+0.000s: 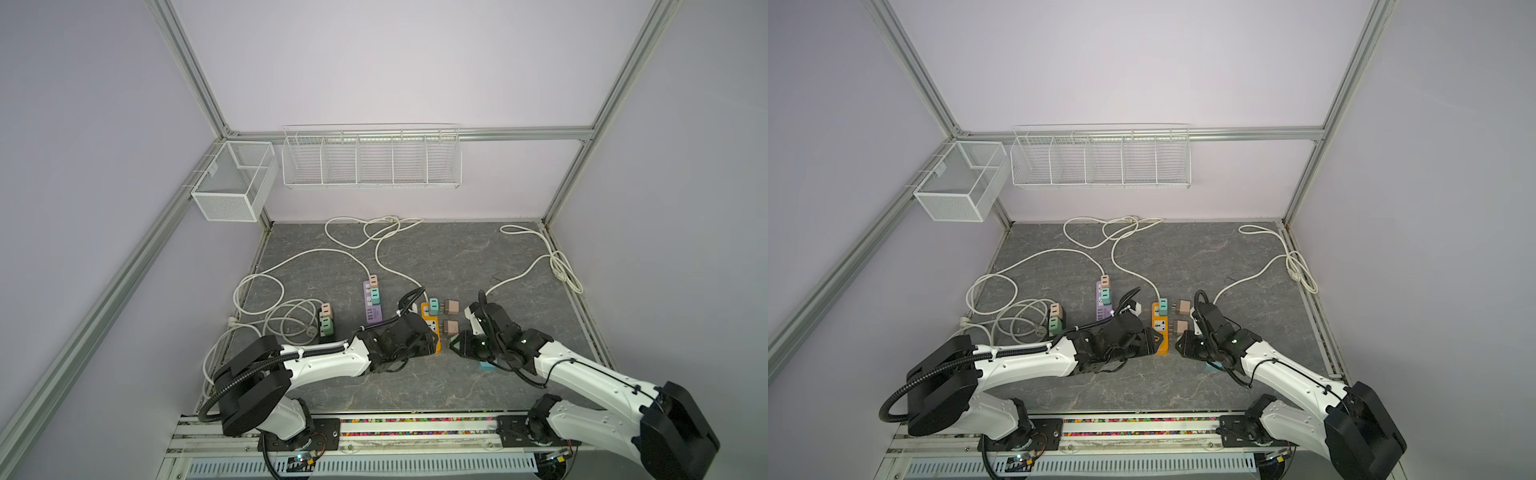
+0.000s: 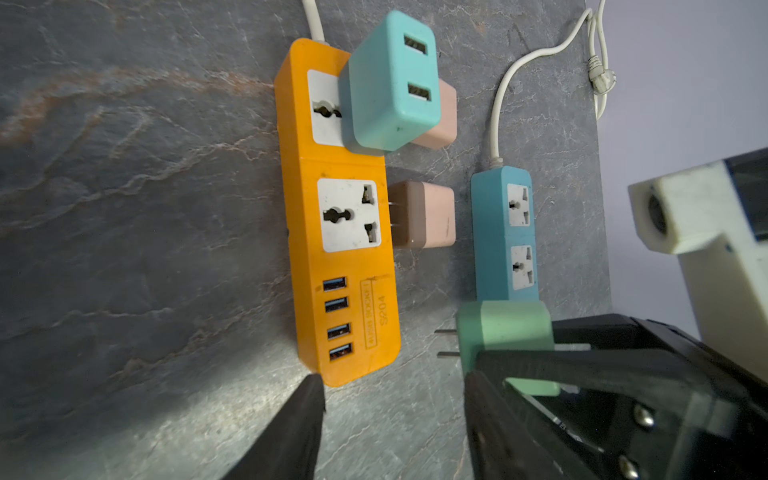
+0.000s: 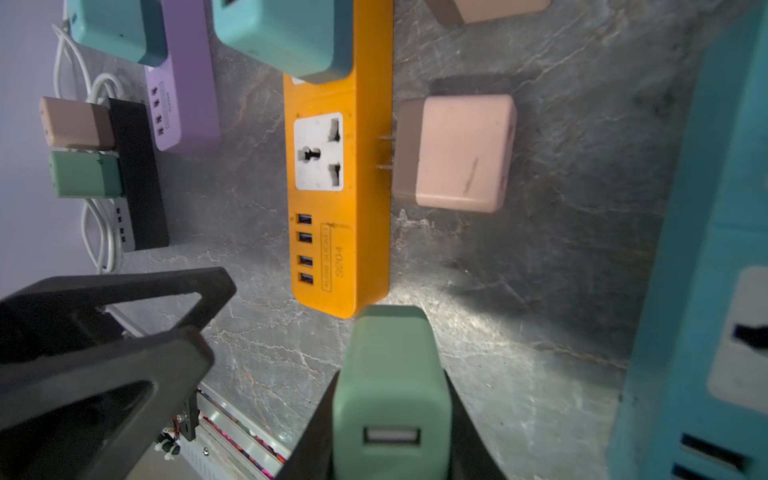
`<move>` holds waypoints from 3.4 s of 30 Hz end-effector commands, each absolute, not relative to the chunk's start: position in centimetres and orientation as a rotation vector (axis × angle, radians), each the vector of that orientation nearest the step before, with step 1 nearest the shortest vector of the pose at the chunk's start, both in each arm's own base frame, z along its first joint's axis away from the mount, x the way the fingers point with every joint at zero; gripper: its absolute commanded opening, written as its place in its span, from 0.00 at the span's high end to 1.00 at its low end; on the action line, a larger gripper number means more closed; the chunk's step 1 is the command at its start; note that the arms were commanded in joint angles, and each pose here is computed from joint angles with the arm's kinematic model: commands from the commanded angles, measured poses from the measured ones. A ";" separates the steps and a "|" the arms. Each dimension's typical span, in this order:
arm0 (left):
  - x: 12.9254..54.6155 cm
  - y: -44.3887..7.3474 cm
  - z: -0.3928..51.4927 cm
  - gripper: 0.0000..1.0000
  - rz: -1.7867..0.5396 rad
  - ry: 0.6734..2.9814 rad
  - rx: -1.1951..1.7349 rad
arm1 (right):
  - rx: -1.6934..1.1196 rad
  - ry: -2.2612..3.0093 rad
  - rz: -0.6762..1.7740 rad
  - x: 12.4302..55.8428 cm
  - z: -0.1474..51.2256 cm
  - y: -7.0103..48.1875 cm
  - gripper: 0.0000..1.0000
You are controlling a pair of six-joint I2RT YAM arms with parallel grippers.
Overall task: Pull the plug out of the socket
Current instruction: 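Lower the mint plug beside the pink plugs and open the right gripper, then move right gripper onto teal plug on orange strip while left gripper pins strip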
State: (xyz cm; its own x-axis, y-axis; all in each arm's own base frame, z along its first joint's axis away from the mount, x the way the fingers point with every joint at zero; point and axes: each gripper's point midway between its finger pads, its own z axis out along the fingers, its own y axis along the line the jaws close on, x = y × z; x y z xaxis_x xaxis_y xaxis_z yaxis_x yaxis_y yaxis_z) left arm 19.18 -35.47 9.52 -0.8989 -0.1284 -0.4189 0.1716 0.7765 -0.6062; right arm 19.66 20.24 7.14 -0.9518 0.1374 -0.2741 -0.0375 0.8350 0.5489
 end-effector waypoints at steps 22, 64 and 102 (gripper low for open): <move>20.0 -36.4 9.8 0.44 -0.920 2.505 0.001 | 0.143 2.752 0.897 21.4 3.3 21.4 0.80; 22.3 -33.4 11.4 0.42 -0.891 2.463 -0.047 | 0.080 2.755 0.596 22.3 7.8 17.8 0.17; 26.3 -34.7 5.2 0.45 -0.925 2.536 -0.168 | -0.127 2.745 0.199 31.3 9.7 25.1 0.34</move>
